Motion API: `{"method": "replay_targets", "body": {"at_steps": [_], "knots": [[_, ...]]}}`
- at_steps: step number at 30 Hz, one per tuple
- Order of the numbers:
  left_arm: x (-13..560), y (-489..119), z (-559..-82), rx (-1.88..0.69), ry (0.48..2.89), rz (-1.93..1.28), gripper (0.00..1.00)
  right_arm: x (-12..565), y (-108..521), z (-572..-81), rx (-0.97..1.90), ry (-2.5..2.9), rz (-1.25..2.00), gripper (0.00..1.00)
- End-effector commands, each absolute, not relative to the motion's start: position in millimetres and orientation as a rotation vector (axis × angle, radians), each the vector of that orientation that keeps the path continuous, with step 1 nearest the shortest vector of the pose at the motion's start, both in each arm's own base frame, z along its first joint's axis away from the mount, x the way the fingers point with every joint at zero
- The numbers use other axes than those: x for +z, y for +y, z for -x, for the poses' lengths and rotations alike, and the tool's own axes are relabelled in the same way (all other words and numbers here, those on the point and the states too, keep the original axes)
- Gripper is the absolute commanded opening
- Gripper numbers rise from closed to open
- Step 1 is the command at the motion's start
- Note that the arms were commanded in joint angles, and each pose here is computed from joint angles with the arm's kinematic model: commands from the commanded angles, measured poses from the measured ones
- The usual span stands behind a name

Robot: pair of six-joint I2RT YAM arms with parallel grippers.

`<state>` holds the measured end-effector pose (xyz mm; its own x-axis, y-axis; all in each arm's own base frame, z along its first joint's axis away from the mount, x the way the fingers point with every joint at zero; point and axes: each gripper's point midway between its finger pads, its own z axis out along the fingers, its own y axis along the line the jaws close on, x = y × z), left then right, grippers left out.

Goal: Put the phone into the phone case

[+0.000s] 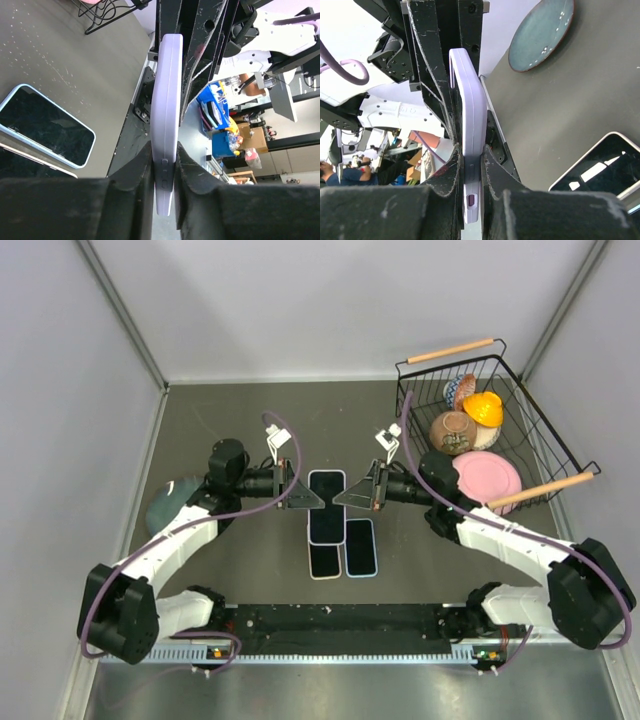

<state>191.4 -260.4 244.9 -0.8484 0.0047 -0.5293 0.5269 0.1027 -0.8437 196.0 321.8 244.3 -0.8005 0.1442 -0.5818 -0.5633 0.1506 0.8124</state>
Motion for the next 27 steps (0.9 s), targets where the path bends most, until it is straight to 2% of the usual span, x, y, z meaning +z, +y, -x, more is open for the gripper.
{"method": "replay_targets", "body": {"at_steps": [1,4,6,8,10,11,13,17,19,20,22,23,24,25,27], "knots": [[266.1,-262.1,-203.3,-1.728,1.934,-0.538,0.3,272.7,321.8,-182.3,1.757,1.746,0.497,0.0],[271.8,-261.5,-211.7,-1.706,1.927,-0.519,0.46,275.6,319.3,-179.4,1.758,1.737,0.494,0.0],[271.0,-260.5,-217.0,-1.691,1.933,-0.493,0.49,276.3,318.2,-177.9,1.758,1.734,0.496,0.0],[269.3,-257.8,-224.4,-1.672,1.941,-0.457,0.48,276.3,317.2,-176.4,1.762,1.735,0.491,0.0],[270.3,-257.9,-227.1,-1.664,1.933,-0.457,0.39,277.0,316.7,-175.4,1.773,1.732,0.483,0.0],[270.4,-258.4,-227.5,-1.662,1.929,-0.461,0.21,277.7,317.0,-174.7,1.779,1.73,0.482,0.0],[269.3,-258.1,-228.0,-1.649,1.928,-0.467,0.02,278.1,316.7,-175.7,1.78,1.729,0.472,0.0],[254.5,-253.1,-231.4,-1.56,2.002,-0.448,0.0,277.7,316.5,-177.5,1.772,1.738,0.451,0.02],[253.8,-250.2,-235.3,-1.512,2.025,-0.448,0.0,278.9,316.1,-180.6,1.759,1.742,0.434,0.13],[251.7,-247.8,-236.4,-1.483,2.03,-0.468,0.0,273.6,315.1,-181.0,1.743,1.781,0.42,0.27],[251.2,-239.9,-239.1,-1.461,2.066,-0.448,0.0,271.7,312.8,-187.0,1.674,1.804,0.411,0.44],[249.2,-234.5,-242.9,-1.428,2.069,-0.453,0.0,269.9,310.0,-192.5,1.627,1.819,0.389,0.6],[242.0,-221.7,-249.9,-1.383,2.137,-0.376,0.0,266.8,303.8,-193.3,1.56,1.85,0.402,0.68],[236.3,-214.0,-254.0,-1.343,2.156,-0.374,0.0,268.2,299.5,-195.0,1.525,1.851,0.399,0.87],[218.0,-192.3,-262.3,-1.29,2.272,-0.26,0.0,272.6,286.1,-198.4,1.447,1.843,0.383,0.99]]}}
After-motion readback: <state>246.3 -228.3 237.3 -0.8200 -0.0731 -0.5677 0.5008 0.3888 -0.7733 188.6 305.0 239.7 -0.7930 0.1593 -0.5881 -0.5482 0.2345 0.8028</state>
